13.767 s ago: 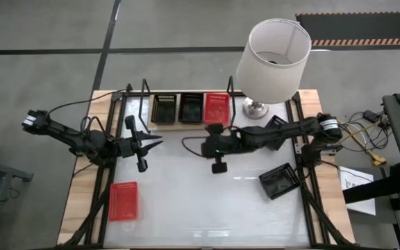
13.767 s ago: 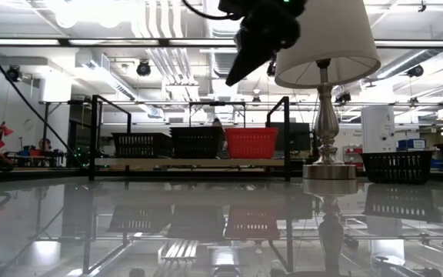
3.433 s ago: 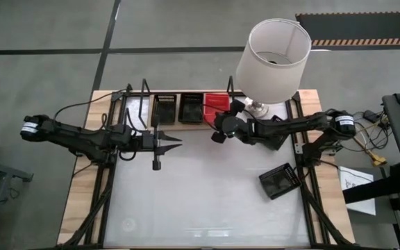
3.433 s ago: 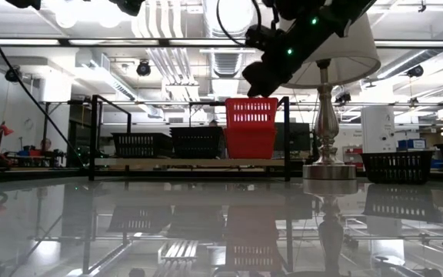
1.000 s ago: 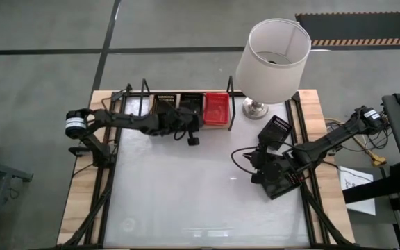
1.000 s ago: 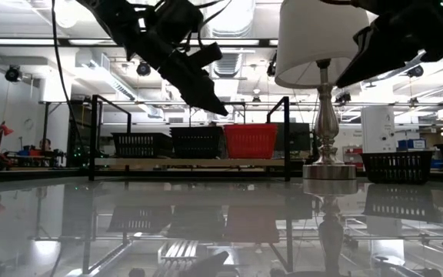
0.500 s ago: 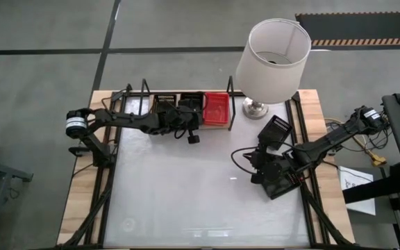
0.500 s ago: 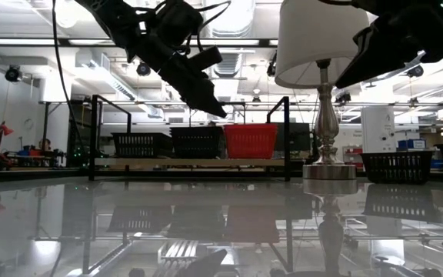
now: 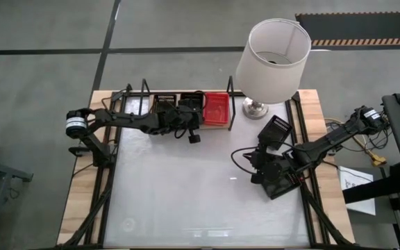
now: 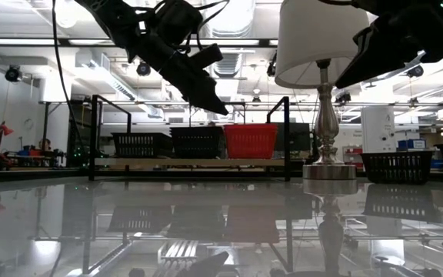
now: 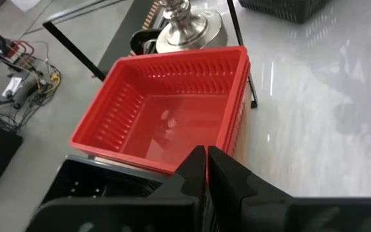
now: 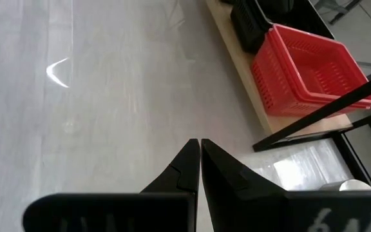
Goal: Stack baskets on shelf by color
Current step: Stack the red bin on the red bin on the shelf, then adjust the red bins on the shelf
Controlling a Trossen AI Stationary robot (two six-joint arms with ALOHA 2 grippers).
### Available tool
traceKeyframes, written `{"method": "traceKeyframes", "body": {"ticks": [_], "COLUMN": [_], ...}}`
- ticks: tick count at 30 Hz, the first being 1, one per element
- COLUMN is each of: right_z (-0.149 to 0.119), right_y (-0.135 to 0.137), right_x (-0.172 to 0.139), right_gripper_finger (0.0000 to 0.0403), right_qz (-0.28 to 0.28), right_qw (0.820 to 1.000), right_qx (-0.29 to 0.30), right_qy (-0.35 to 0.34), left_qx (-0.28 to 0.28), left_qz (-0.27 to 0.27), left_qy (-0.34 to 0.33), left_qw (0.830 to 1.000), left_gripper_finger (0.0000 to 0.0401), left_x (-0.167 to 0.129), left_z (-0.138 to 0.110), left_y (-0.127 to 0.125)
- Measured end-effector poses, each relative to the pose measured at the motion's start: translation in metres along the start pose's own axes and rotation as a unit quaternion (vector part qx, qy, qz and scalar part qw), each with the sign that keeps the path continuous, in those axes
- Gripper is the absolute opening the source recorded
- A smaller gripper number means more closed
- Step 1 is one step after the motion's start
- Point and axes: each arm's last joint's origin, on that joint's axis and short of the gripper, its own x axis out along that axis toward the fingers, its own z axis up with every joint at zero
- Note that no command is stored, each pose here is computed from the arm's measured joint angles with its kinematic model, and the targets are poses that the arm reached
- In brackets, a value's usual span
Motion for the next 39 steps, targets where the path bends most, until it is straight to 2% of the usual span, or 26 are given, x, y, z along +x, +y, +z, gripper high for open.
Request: {"method": "traceKeyframes", "body": {"ticks": [13, 26, 29, 33, 39], "right_z": [0.000, 0.000, 0.001, 0.015, 0.057], "right_y": [0.000, 0.000, 0.000, 0.001, -0.007], "right_x": [0.000, 0.000, 0.001, 0.003, 0.012], "right_gripper_finger": [0.0009, 0.0009, 0.0009, 0.0009, 0.0009], "right_qz": [0.000, 0.000, -0.003, -0.021, -0.044], "right_qw": [1.000, 1.000, 1.000, 0.998, 0.996], "right_qx": [0.000, 0.000, 0.008, 0.020, -0.018], "right_qy": [0.000, 0.001, -0.008, -0.062, -0.079], "left_qx": [0.002, -0.013, -0.007, 0.011, 0.012], "left_qz": [-0.010, -0.004, -0.014, -0.031, -0.035], "left_qy": [0.023, -0.009, -0.038, -0.094, -0.165], "left_qw": [1.000, 1.000, 0.999, 0.995, 0.986], "left_gripper_finger": [0.0000, 0.0000, 0.0000, 0.0000, 0.0000], "left_x": [0.020, 0.016, -0.001, -0.038, -0.098], "left_z": [-0.013, 0.002, 0.016, 0.033, 0.041], "left_y": [-0.011, -0.008, -0.013, -0.020, -0.018]}}
